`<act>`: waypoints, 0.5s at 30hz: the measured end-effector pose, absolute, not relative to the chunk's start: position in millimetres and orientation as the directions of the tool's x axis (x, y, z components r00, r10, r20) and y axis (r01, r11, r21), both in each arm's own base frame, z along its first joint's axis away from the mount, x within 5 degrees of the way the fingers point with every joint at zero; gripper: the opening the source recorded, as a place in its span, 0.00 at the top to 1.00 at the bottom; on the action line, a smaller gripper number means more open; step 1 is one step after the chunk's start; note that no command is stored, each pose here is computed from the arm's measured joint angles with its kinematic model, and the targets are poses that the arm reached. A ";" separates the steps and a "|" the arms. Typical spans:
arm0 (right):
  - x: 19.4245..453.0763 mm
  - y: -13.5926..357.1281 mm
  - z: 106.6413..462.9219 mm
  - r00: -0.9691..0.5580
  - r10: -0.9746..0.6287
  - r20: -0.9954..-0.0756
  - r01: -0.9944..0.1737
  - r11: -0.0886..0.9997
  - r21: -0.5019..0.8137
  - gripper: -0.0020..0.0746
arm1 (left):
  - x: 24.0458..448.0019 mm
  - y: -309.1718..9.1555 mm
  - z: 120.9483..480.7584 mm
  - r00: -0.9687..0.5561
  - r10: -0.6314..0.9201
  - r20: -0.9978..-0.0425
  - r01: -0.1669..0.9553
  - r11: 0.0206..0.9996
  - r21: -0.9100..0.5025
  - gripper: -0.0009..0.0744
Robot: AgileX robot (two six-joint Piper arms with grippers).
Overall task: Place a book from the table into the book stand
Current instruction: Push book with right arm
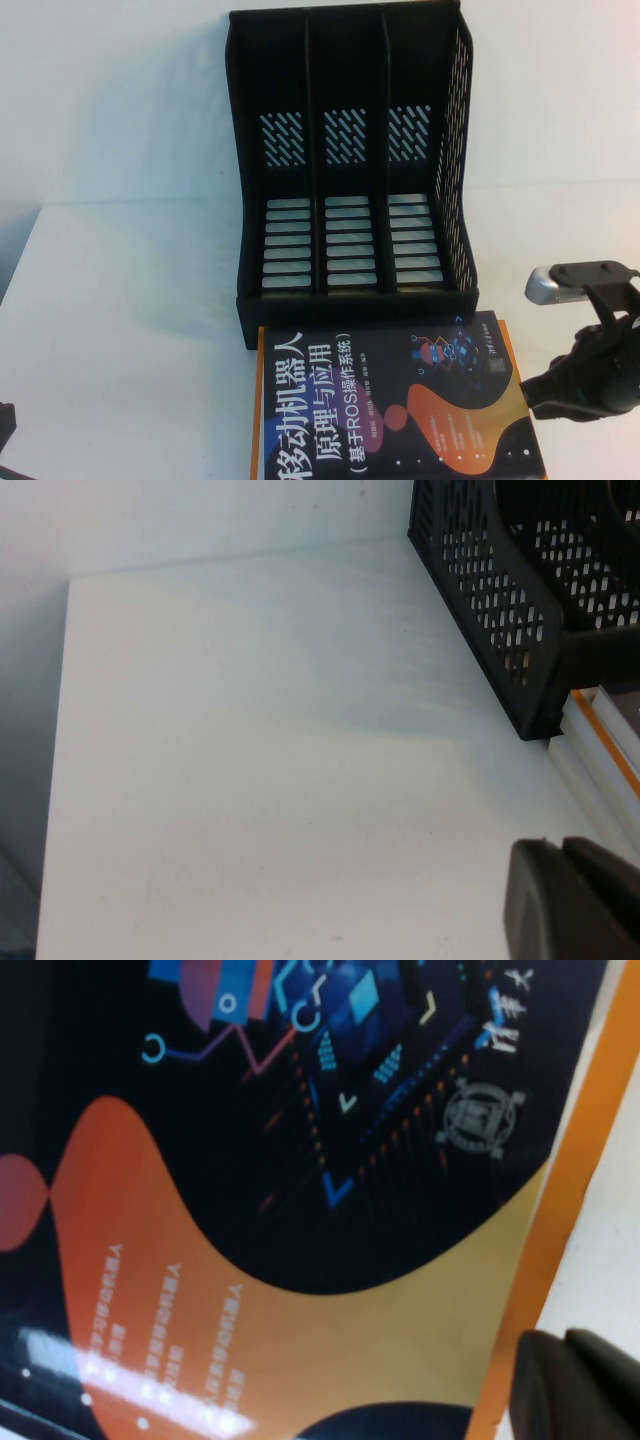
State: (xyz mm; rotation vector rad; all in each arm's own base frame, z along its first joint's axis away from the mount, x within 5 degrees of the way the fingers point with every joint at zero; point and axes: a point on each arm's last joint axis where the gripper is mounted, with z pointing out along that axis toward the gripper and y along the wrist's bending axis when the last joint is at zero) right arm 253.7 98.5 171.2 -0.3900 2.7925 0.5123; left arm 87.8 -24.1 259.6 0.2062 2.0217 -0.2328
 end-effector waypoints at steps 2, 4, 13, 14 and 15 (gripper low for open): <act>253.1 100.0 171.2 -0.925 -0.216 -0.313 -0.313 0.899 0.305 0.97 | 87.8 -24.1 259.6 -0.442 0.043 -0.896 0.246 0.966 -0.075 0.99; 252.3 102.2 171.2 -0.923 -0.224 -0.313 -0.321 0.897 0.305 0.97 | 87.8 -24.4 259.7 -0.443 0.038 -0.896 0.246 0.966 -0.080 0.99; 250.3 115.9 163.5 -0.914 -0.271 -0.301 -0.360 0.885 0.297 0.97 | 86.9 -25.1 258.5 -0.458 0.036 -0.888 0.251 0.964 -0.091 0.99; 250.0 117.0 163.6 -0.913 -0.273 -0.303 -0.363 0.883 0.297 0.97 | 86.9 -25.2 258.3 -0.460 0.036 -0.887 0.251 0.964 -0.091 0.99; 250.3 118.7 164.6 -0.911 -0.277 -0.307 -0.368 0.881 0.298 0.97 | 86.9 -25.2 258.3 -0.460 0.036 -0.887 0.251 0.964 -0.091 0.99</act>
